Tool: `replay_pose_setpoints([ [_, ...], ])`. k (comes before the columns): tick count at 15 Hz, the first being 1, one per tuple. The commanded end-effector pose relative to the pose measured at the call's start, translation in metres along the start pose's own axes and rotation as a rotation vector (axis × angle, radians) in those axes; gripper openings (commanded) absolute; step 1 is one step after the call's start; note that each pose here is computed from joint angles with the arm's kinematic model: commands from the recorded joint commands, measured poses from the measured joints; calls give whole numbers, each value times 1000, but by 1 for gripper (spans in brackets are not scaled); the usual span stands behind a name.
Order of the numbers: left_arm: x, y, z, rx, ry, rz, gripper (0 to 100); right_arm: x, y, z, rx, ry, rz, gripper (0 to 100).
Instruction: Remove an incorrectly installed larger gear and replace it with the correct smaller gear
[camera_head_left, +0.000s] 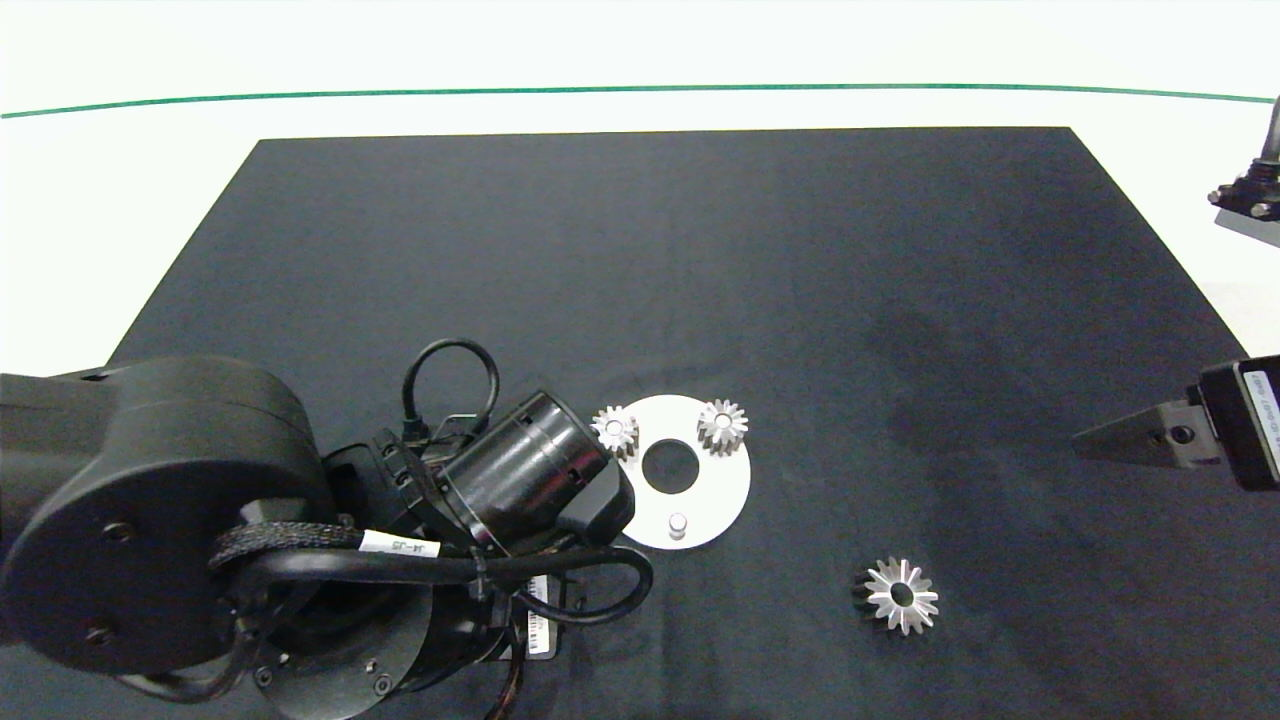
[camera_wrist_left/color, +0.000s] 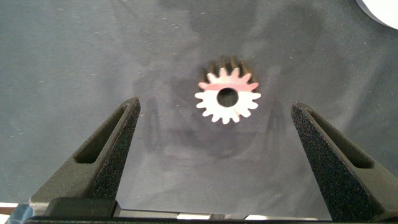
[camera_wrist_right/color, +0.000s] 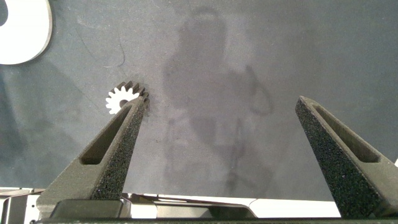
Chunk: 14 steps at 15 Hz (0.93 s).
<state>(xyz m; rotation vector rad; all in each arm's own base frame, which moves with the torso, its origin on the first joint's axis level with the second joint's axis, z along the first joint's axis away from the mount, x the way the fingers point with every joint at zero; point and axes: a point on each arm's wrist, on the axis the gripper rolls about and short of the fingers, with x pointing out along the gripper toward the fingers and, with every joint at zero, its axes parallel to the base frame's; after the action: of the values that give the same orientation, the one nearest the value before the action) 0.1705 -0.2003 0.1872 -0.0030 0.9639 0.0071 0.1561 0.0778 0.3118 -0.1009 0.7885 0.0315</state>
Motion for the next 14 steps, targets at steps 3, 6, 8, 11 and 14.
replay_pose_setpoints([
  [3, 7, -6, 1, -25, -15, -17, 100, 1, 0, -1, -3, 7, -4, 100],
  [6, 15, -8, -2, -13, 0, 1, 98, 1, 0, -1, -4, 9, -4, 100],
  [8, 17, -9, -3, -10, 4, 5, 93, 1, 0, -2, -6, 10, -5, 100],
  [11, 18, -9, -3, -13, 0, 1, 87, 1, 0, -2, -6, 10, -5, 100],
  [14, 18, -8, -4, -12, 1, 2, 81, 1, 0, -2, -6, 10, -5, 100],
])
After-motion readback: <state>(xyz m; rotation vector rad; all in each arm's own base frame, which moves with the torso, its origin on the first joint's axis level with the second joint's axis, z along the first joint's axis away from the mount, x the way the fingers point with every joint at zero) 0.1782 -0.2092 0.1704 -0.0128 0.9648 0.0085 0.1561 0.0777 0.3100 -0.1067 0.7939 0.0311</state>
